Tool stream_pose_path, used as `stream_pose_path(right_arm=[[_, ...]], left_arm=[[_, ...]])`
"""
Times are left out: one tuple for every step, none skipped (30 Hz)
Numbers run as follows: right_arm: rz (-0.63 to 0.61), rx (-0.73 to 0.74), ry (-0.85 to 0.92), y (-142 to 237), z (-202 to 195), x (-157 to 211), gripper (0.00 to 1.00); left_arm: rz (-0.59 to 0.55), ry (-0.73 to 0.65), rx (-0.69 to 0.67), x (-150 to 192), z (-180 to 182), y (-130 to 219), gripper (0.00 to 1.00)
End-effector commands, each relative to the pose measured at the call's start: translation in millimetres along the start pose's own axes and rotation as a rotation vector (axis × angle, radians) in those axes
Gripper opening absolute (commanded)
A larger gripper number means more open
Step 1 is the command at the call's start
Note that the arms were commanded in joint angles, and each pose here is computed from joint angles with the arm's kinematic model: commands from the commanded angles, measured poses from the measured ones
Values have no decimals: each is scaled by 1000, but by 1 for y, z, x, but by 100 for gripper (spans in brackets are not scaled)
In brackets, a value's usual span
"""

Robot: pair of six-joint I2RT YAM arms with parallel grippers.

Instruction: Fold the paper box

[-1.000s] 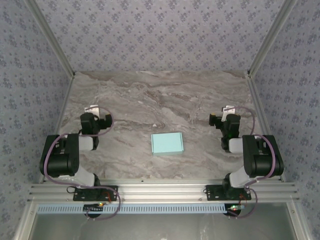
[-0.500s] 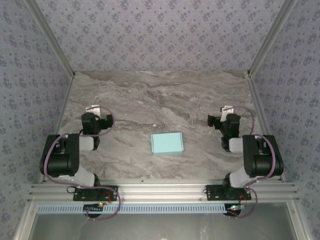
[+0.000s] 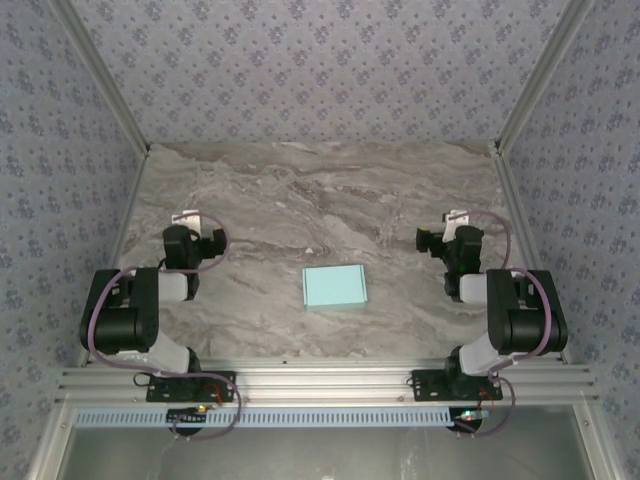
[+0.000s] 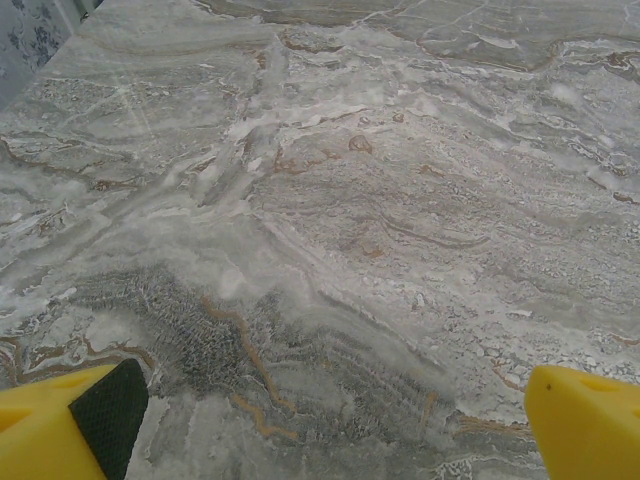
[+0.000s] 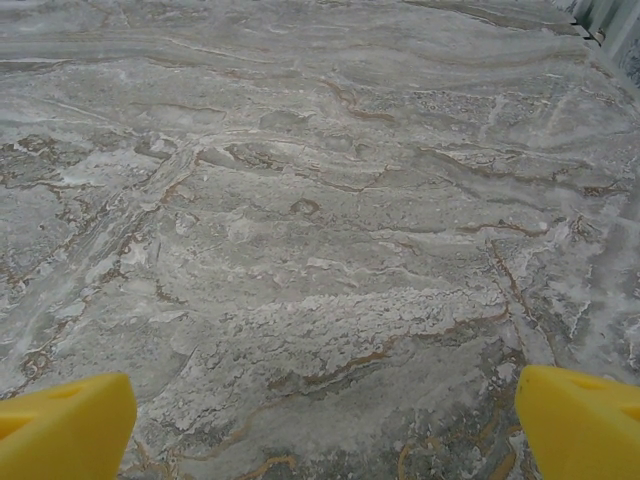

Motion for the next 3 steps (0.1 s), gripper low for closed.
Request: stream_pose_path(right_arm=[[-15,-3,-9,-2,0,-7,100],[-15,-2,-7,-1,0,-6,100],[-15,-2,-7,-1,0,-6,100]], left_arm=[[-50,5,-9,-10,1,0,99],[-49,4,-10,-10,1,0,99],[-50,4,-9,-10,1,0,99]])
Point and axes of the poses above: each hand's point on the last joint's axis, 136 mm out from that joint toward the fingers, its own y axis back along the fingers, its own z axis along the line the jaws close on, x = y × z, the point moved 8 cm from there along y, back along the fingers, and after that the axes turned 13 degrees about -y, right-handed, at the moved point
